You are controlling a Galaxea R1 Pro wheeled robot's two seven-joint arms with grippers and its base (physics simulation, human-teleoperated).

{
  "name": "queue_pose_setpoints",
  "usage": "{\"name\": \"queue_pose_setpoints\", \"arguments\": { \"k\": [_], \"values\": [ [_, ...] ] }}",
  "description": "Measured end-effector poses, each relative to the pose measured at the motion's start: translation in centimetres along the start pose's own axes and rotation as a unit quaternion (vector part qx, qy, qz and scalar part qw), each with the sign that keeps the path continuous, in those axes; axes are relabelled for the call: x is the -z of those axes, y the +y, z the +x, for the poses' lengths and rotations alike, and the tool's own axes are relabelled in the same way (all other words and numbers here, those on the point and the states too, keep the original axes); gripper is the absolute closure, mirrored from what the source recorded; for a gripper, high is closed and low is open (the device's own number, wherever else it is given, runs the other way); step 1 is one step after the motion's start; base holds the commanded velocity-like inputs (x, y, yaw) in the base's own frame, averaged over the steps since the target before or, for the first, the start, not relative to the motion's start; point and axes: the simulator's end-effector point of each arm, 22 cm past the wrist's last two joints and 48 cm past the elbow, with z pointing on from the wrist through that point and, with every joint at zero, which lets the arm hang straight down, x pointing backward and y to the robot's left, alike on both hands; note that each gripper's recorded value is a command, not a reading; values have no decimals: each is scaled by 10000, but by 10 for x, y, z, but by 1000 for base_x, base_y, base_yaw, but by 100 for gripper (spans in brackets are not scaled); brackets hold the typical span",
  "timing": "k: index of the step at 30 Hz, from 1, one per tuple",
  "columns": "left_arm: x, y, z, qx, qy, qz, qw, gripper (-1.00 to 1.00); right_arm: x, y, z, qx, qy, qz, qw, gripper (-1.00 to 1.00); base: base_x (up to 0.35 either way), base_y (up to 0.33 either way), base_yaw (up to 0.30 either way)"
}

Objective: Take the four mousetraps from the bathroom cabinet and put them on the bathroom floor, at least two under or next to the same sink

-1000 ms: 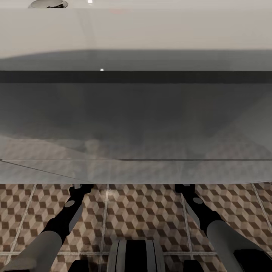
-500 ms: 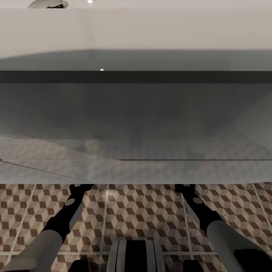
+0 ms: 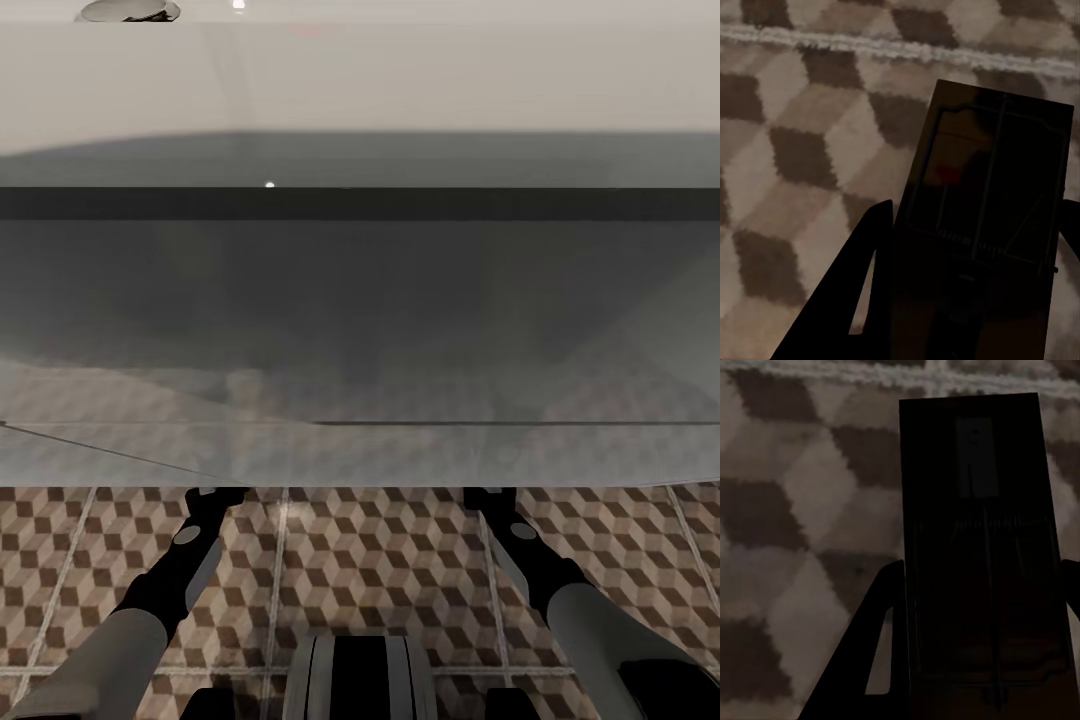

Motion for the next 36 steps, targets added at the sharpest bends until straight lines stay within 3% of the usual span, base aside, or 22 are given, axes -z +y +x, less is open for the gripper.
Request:
{"name": "queue_pose_setpoints", "arguments": {
  "k": [36],
  "values": [
    [1,-1,4,5,47,-4,10000,100,0,-1,1,-59,7,20,10000,100,0,0,0]
  ]
}}
